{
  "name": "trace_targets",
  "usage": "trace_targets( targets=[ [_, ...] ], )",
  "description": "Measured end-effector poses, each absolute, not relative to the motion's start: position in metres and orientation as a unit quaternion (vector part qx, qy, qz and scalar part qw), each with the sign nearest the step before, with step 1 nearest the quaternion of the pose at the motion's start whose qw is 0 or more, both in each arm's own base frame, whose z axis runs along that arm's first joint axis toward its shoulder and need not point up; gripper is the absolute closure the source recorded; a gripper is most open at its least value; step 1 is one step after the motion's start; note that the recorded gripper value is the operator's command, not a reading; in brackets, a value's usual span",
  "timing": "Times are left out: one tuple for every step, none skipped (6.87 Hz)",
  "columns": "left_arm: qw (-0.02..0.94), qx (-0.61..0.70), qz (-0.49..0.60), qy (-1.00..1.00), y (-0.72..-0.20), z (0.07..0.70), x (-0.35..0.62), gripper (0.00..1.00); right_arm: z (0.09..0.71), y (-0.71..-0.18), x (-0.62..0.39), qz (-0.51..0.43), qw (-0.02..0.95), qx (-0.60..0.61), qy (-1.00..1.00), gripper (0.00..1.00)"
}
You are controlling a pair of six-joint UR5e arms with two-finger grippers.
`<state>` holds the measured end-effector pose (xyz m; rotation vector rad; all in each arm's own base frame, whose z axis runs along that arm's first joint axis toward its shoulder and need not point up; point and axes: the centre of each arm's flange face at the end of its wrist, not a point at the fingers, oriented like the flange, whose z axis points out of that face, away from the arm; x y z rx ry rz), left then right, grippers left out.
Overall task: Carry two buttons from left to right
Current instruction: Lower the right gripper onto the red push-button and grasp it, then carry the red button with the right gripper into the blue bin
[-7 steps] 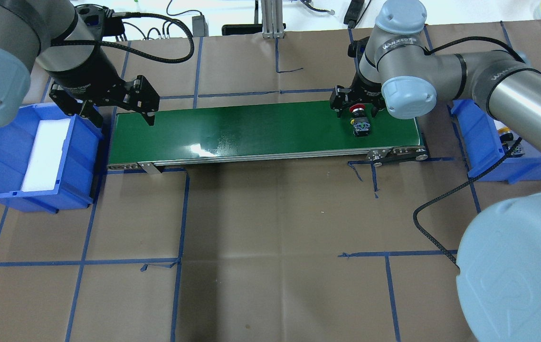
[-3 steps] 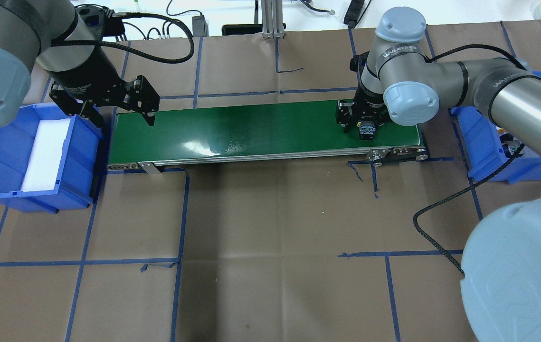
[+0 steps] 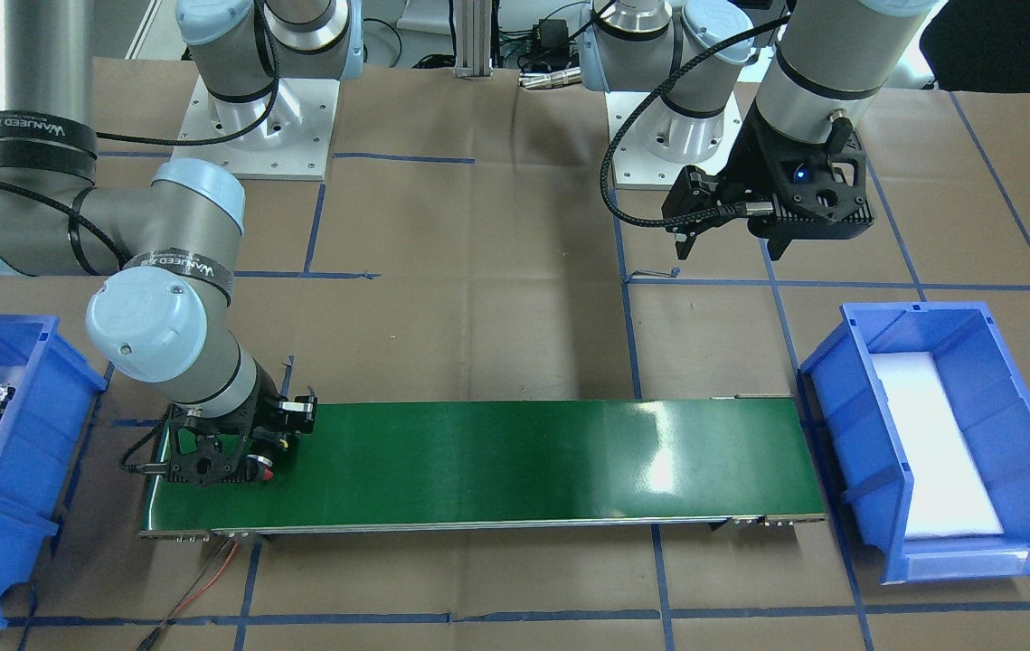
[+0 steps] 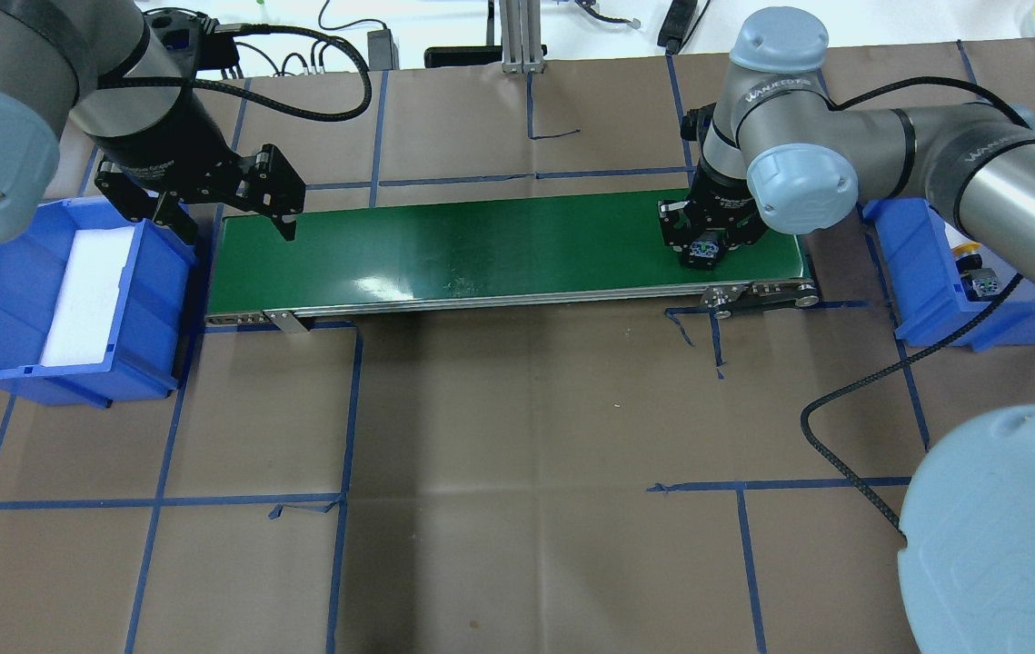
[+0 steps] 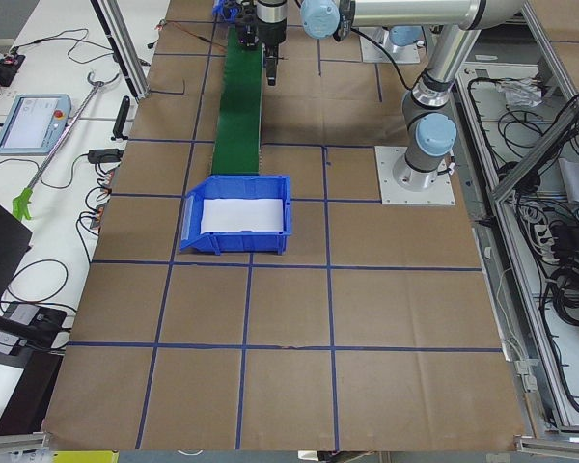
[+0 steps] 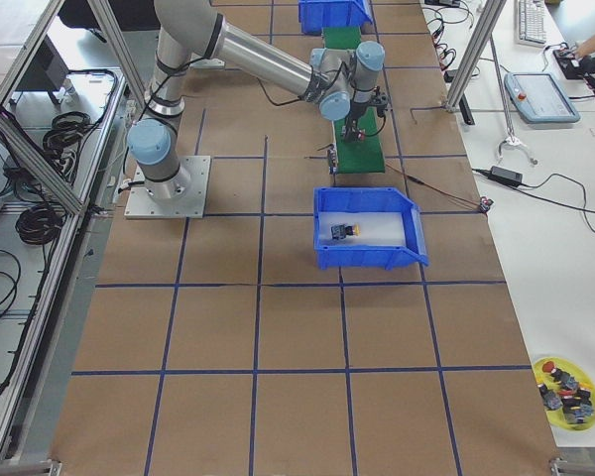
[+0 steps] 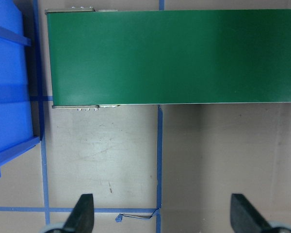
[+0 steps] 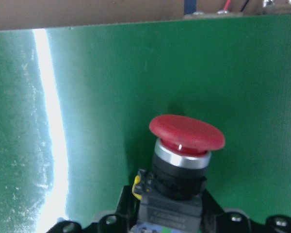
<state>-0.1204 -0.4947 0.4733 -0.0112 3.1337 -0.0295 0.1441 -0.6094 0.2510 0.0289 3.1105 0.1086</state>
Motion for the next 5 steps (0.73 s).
trace_targets(
  targets=[
    [0.004,-0.004,-0.009,1.0,-0.495,0.473,-0.12,0.0,0.262,-0.612,0.139,0.026,0.014,0.014,0.999,0.98],
    [0.004,-0.004,-0.01,1.0,-0.495,0.473,-0.121,0.0,0.279,-0.618,0.128,0.017,0.014,0.021,1.0,0.98],
    [0.004,-0.004,-0.01,1.0,-0.495,0.474,-0.121,0.0,0.301,-0.627,0.102,0.008,0.015,0.029,0.999,0.98],
    [0.004,-0.004,-0.01,1.0,-0.495,0.474,-0.12,0.0,0.323,-0.638,0.065,-0.003,0.016,0.027,0.999,0.98],
    [0.004,-0.004,-0.01,1.0,-0.495,0.474,-0.121,0.0,0.343,-0.649,0.023,-0.019,0.013,0.014,1.0,0.98]
  ],
)
